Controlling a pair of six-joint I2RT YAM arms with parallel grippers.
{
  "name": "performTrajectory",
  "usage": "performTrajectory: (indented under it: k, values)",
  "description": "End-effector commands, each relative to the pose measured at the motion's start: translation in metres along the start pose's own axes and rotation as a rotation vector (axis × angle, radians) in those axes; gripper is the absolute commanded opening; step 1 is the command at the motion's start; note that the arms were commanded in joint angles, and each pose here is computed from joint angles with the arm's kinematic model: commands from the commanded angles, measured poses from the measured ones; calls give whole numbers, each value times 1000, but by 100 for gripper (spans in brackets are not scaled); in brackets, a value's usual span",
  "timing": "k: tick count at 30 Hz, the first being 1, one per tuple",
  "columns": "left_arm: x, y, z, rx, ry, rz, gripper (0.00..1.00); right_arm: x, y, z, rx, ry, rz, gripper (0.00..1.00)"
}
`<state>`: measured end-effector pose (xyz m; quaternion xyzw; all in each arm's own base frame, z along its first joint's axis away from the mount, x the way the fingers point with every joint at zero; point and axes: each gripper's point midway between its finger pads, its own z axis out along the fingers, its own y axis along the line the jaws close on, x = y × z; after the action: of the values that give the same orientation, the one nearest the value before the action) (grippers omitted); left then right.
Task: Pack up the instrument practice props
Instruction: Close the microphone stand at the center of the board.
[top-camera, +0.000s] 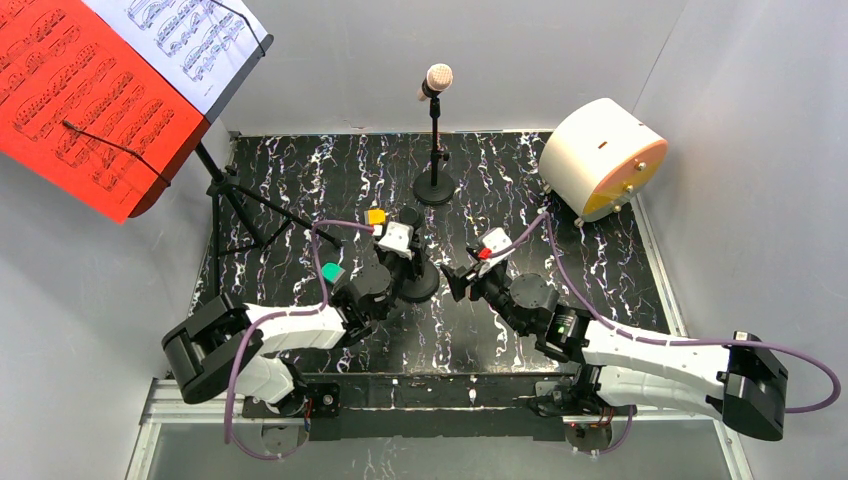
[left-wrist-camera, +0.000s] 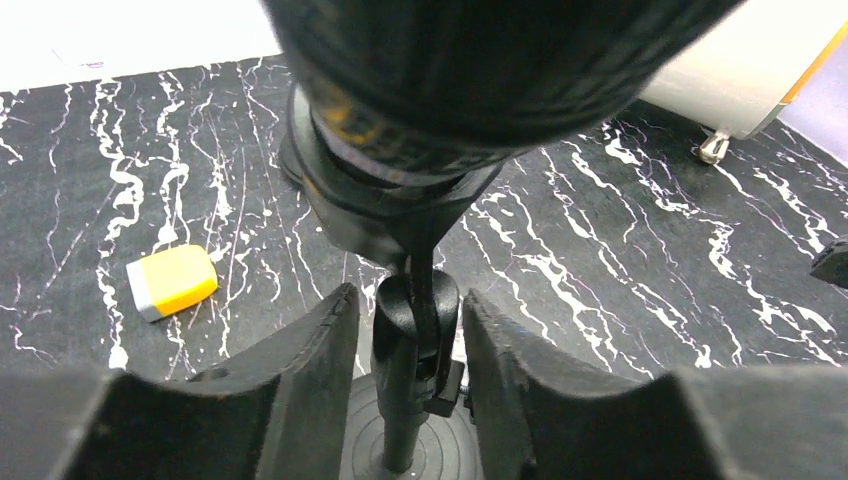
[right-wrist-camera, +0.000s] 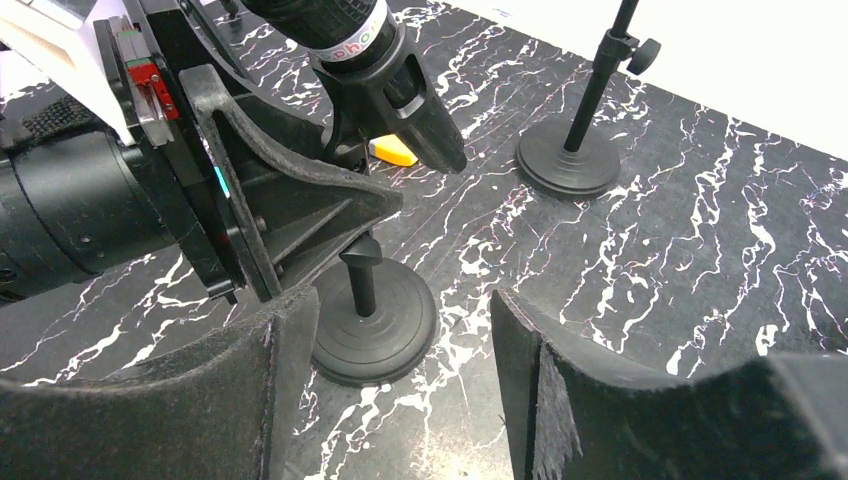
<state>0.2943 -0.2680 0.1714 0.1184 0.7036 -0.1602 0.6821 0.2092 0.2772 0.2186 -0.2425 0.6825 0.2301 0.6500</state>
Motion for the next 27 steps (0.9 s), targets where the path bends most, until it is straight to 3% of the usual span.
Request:
performTrajectory:
  k: [1, 12, 20, 27]
  values:
    - [-6, 1, -7, 0, -17, -35, 47, -35, 2, -1, -7, -73, 47, 72]
    - [-7, -13, -37, 187, 12, -92, 79, -66, 13, -18, -114, -69, 23, 78]
    - [-4, -3, -44, 371, 65, -242, 82, -111, 39, -10, -248, -84, -105, 85]
    - [-8, 9, -45, 375, 57, -272, 82, -166, 62, 16, -292, -98, -89, 87]
